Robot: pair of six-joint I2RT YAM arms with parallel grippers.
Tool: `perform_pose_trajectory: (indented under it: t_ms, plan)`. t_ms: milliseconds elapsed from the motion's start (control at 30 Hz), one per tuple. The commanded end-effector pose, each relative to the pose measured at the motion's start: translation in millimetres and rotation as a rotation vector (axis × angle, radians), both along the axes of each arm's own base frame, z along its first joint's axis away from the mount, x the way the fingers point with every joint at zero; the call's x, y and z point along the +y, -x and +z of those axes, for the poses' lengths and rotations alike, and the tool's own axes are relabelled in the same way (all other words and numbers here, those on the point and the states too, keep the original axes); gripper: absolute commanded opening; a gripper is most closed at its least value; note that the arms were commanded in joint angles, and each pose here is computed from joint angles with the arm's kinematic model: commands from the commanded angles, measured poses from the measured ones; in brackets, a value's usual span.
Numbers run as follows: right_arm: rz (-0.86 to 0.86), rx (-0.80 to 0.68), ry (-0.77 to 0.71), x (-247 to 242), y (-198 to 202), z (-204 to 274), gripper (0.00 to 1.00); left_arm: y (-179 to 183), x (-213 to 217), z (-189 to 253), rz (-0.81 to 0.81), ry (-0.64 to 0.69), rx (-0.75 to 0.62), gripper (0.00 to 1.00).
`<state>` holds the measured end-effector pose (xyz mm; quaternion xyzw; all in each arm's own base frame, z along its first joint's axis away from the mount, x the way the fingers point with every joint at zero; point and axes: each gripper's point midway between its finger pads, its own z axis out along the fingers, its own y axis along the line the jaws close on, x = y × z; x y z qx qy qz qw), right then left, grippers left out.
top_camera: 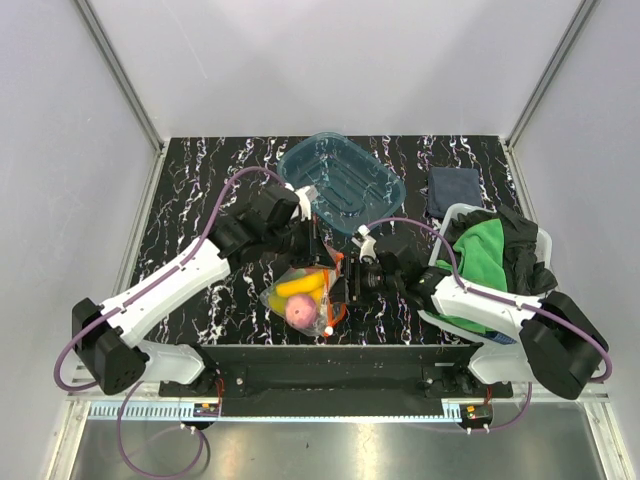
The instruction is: Open the zip-top bag and remove the fake food
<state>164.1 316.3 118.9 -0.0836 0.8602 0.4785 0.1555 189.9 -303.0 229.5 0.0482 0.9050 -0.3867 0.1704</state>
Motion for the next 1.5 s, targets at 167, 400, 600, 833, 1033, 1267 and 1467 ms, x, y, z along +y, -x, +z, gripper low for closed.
perform_pose_trajectory:
  t_ms: [167,400,600,833,1033,1267,1467]
  plan:
    - [-0.019,-0.074,0.124,-2,-25,40,0.16,-16,32,35,-0.006,0.04,-0.075,0.0]
    - [0.07,-0.174,0.082,20,-40,120,0.0,-22,97,30,0.02,-0.09,-0.113,0.0]
    - [0.142,-0.153,0.021,53,-45,139,0.0,-25,117,35,0.051,-0.149,-0.114,0.22]
    - [0.132,-0.154,-0.009,59,-47,149,0.0,-29,126,42,0.169,-0.153,-0.113,0.57]
    - [0.132,-0.144,-0.013,59,-44,147,0.0,-27,118,26,0.165,-0.122,-0.06,0.63]
    - [0.11,-0.171,-0.015,56,-45,151,0.0,-25,132,11,0.183,-0.204,-0.06,0.08]
    - [0.108,-0.165,0.016,46,-47,136,0.0,-33,151,54,0.262,-0.245,-0.19,0.0]
